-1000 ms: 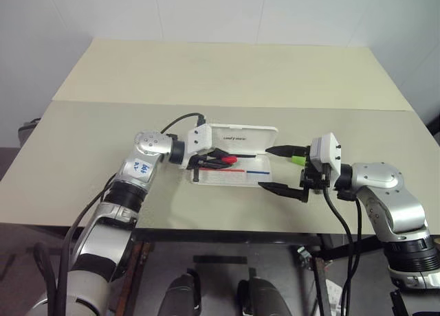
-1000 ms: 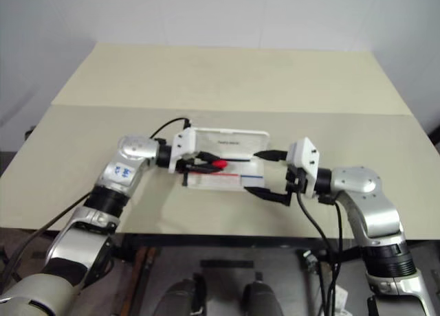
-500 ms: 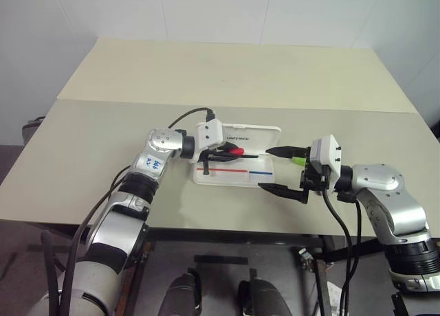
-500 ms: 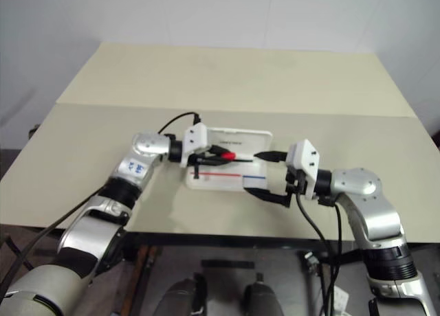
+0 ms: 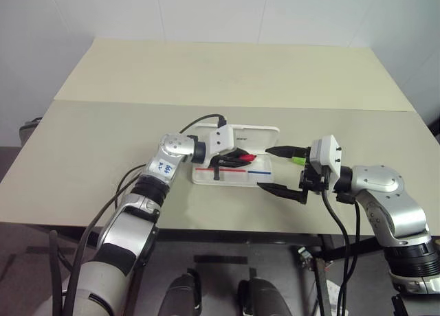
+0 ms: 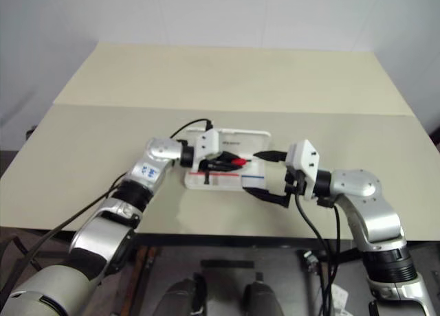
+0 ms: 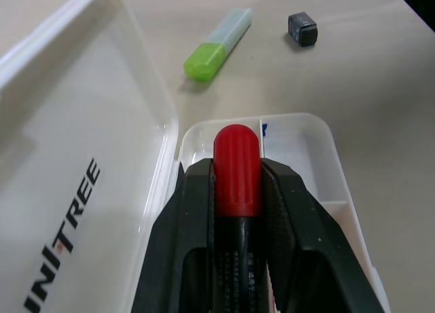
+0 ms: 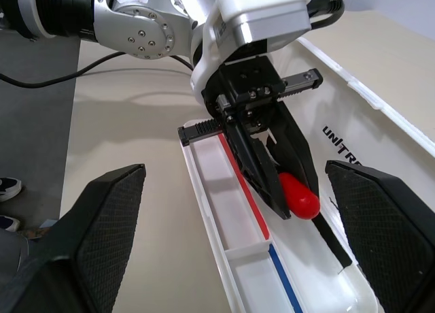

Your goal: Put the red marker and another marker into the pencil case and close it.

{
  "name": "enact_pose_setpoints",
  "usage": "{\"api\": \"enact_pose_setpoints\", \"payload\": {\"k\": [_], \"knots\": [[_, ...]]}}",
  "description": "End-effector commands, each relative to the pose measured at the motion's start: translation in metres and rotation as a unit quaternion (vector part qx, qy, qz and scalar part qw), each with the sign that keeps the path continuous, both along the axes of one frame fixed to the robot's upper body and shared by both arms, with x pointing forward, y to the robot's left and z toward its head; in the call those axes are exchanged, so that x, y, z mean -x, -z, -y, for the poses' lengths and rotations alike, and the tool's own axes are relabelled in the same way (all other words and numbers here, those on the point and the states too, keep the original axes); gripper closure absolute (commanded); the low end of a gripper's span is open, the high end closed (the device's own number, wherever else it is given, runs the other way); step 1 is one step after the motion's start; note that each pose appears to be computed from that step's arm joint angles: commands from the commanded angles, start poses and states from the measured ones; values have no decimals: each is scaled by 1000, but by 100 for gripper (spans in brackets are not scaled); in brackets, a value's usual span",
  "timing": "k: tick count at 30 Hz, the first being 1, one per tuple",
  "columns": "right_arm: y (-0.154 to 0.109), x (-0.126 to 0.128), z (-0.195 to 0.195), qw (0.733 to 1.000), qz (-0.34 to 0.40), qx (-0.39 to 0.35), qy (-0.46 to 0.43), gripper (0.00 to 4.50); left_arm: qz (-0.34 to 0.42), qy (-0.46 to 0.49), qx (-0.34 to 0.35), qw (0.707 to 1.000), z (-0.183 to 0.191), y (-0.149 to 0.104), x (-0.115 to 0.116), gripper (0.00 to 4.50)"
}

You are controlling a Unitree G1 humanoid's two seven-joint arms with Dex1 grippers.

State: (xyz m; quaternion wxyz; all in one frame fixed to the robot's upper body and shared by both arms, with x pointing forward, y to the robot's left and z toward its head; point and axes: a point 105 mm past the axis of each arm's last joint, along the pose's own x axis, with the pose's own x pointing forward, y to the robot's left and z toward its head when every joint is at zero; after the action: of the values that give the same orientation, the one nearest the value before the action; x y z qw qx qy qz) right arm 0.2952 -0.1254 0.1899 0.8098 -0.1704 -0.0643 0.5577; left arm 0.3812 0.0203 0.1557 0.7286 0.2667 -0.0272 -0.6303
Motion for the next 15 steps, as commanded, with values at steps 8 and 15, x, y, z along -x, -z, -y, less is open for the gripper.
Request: {"api": "enact_pose_setpoints", "payload": {"k": [8,15], "knots": [[-14,3,-1,1000,25,-16,-1,0,17,-15,9,1000,0,-3,-5,195],[-13,3,-2,1000,25,-17,-1,0,30,1,18,999,1,-10,-1,2]]}}
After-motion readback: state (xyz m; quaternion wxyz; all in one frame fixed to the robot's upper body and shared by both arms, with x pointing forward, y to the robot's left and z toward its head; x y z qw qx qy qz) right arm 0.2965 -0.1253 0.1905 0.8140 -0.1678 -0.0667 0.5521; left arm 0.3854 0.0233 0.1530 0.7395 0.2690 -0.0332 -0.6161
